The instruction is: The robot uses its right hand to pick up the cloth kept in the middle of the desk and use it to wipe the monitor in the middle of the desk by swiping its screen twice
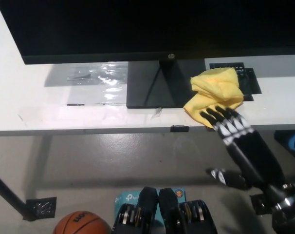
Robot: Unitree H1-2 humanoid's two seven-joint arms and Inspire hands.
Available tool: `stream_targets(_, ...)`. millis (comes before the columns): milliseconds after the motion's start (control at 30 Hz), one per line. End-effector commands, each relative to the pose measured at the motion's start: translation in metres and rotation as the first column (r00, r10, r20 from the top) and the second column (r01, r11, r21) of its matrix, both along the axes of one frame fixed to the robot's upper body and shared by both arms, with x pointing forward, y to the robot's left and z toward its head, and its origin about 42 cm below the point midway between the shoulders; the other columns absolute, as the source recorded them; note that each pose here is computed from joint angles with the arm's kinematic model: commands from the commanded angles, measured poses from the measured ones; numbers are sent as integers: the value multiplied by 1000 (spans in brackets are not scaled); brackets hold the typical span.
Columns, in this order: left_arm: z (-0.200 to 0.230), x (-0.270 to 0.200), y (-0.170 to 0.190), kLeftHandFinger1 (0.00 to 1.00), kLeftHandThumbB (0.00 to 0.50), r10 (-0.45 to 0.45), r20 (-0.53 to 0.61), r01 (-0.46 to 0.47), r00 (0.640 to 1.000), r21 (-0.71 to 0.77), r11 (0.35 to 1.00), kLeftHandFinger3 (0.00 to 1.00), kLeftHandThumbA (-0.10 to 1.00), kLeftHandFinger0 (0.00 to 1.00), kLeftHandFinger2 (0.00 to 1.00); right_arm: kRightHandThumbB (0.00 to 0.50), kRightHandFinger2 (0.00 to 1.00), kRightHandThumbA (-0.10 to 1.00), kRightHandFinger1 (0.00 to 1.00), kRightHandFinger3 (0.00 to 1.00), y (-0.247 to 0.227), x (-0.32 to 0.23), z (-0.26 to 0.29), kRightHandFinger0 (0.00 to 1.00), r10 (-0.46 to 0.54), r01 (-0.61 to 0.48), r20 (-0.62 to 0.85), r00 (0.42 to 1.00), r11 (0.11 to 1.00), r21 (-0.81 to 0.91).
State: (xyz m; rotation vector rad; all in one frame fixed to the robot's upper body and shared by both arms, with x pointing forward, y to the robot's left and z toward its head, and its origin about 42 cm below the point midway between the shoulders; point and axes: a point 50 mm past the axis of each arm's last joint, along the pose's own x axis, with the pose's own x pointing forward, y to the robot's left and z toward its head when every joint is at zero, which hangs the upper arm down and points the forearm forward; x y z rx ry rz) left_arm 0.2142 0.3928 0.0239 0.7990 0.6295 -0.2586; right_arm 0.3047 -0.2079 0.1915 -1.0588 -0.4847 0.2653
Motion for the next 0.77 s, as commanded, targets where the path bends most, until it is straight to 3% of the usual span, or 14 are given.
stream_targets(0, 14, 8, 12, 1000, 253, -5, 50, 3, 999, 40, 999, 872, 403, 1000, 1000, 392, 1000, 1000, 1000, 1000, -3, 12, -11, 1000, 39, -11, -116, 992, 973, 230)
stream_targets(33, 14, 8, 12, 1000, 254, -5, 51, 3, 999, 38, 999, 871, 400, 1000, 1000, 379, 1000, 1000, 1000, 1000, -3, 14, -14, 1000, 40, -9, -124, 991, 969, 248)
stream_targets(67, 14, 8, 12, 1000, 261, 7, 51, -8, 999, 32, 999, 868, 390, 1000, 1000, 343, 1000, 956, 1000, 1000, -1, 20, -28, 1000, 32, 34, -167, 986, 924, 380)
stream_targets(133, 14, 17, 8, 1000, 261, -1, 62, 0, 998, 13, 1000, 865, 369, 1000, 1000, 247, 1000, 829, 1000, 1000, -4, 23, -37, 1000, 15, 83, -196, 980, 875, 478)
stream_targets(200, 15, 19, 7, 1000, 261, -8, 63, 7, 998, 14, 1000, 868, 379, 1000, 1000, 189, 1000, 795, 1000, 1000, -1, 26, -48, 1000, 7, 128, -235, 972, 823, 553)
stream_targets(233, 13, 21, 4, 1000, 256, -22, 69, 21, 997, 17, 1000, 874, 388, 1000, 1000, 140, 1000, 704, 1000, 1000, 1, 25, -59, 1000, 12, 206, -314, 949, 730, 651)
stream_targets(267, 13, 21, 4, 1000, 260, -25, 74, 24, 997, 12, 1000, 867, 388, 1000, 1000, 117, 1000, 656, 1000, 1000, 2, 25, -66, 1000, 9, 247, -354, 935, 699, 671)
stream_targets(300, 13, 21, 4, 1000, 262, -27, 79, 26, 996, 16, 1000, 859, 387, 1000, 1000, 101, 1000, 605, 963, 976, 2, 26, -72, 890, 5, 268, -372, 928, 683, 680)
stream_targets(333, 16, 24, 5, 1000, 263, -31, 82, 30, 996, 18, 999, 860, 394, 1000, 1000, 87, 962, 546, 884, 866, 1, 28, -77, 786, 15, 290, -397, 918, 659, 694)
stream_targets(367, 16, 26, 5, 1000, 263, -32, 83, 30, 996, 19, 999, 859, 394, 1000, 1000, 82, 931, 541, 852, 830, 1, 29, -77, 758, 15, 289, -396, 918, 657, 697)
stream_targets(400, 18, 26, 5, 1000, 249, -32, 82, 30, 996, 23, 999, 866, 385, 1000, 1000, 57, 841, 430, 757, 750, 1, 29, -82, 629, 26, 324, -434, 900, 627, 709)
stream_targets(433, 18, 26, 6, 1000, 251, -30, 81, 28, 996, 21, 999, 860, 374, 1000, 1000, 44, 759, 387, 648, 739, 0, 28, -85, 536, 29, 348, -462, 887, 615, 708)
stream_targets(533, 18, 25, 5, 1000, 257, -36, 70, 34, 997, 25, 999, 866, 387, 1000, 1000, 40, 657, 325, 552, 700, -2, 30, -89, 453, 45, 359, -478, 877, 600, 715)
stream_targets(733, 16, 24, 4, 1000, 270, -24, 71, 23, 997, 16, 1000, 856, 400, 1000, 1000, 41, 659, 321, 523, 736, -3, 30, -88, 399, 54, 368, -505, 862, 618, 695)
